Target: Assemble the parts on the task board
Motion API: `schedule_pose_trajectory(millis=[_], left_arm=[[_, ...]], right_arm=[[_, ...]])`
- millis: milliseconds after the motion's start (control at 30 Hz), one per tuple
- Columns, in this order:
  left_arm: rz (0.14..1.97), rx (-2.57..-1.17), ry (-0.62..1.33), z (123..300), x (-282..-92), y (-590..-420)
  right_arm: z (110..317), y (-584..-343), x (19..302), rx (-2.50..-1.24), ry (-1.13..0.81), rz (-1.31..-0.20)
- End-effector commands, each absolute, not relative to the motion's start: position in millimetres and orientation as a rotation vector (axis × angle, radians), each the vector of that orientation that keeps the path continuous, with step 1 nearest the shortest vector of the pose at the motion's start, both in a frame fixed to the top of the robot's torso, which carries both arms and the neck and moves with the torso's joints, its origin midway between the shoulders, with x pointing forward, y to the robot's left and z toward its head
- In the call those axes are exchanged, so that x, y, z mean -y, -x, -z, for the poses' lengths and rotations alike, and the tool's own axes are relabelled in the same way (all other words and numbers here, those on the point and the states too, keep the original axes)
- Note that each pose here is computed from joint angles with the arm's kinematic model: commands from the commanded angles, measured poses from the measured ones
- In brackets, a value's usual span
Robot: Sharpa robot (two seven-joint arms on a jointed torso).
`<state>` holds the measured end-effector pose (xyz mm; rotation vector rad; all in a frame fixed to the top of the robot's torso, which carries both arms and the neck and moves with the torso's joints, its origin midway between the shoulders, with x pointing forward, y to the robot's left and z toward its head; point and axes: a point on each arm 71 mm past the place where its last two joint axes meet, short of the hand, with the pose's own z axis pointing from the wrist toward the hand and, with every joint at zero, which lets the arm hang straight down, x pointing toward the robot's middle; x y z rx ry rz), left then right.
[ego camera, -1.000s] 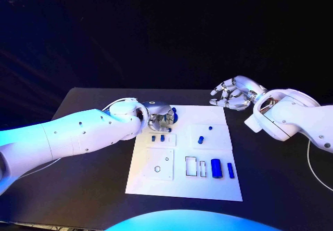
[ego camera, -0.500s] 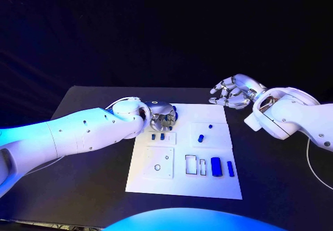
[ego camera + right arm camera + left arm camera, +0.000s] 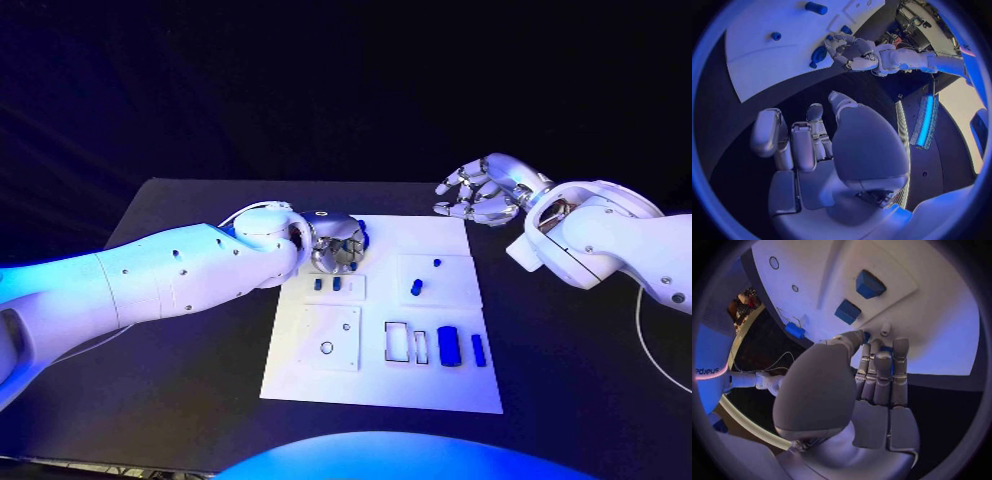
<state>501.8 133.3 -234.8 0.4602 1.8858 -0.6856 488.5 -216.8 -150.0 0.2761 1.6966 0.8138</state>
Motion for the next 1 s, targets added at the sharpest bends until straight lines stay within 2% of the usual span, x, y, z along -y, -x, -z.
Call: schedule_pose_trajectory(millis=[33,1000], left_arm=[[0.710,-1.901,-0.475,236.1,-129.7,-499.5],[0.694,-1.950,-0.502,242.1,-128.4,-502.5]], right_arm=[[149.9,-488.0,215.1,-1.698,-0.262,-0.824],[150.7,-487.9,214.5,-1.709,-0.259,-0.823]])
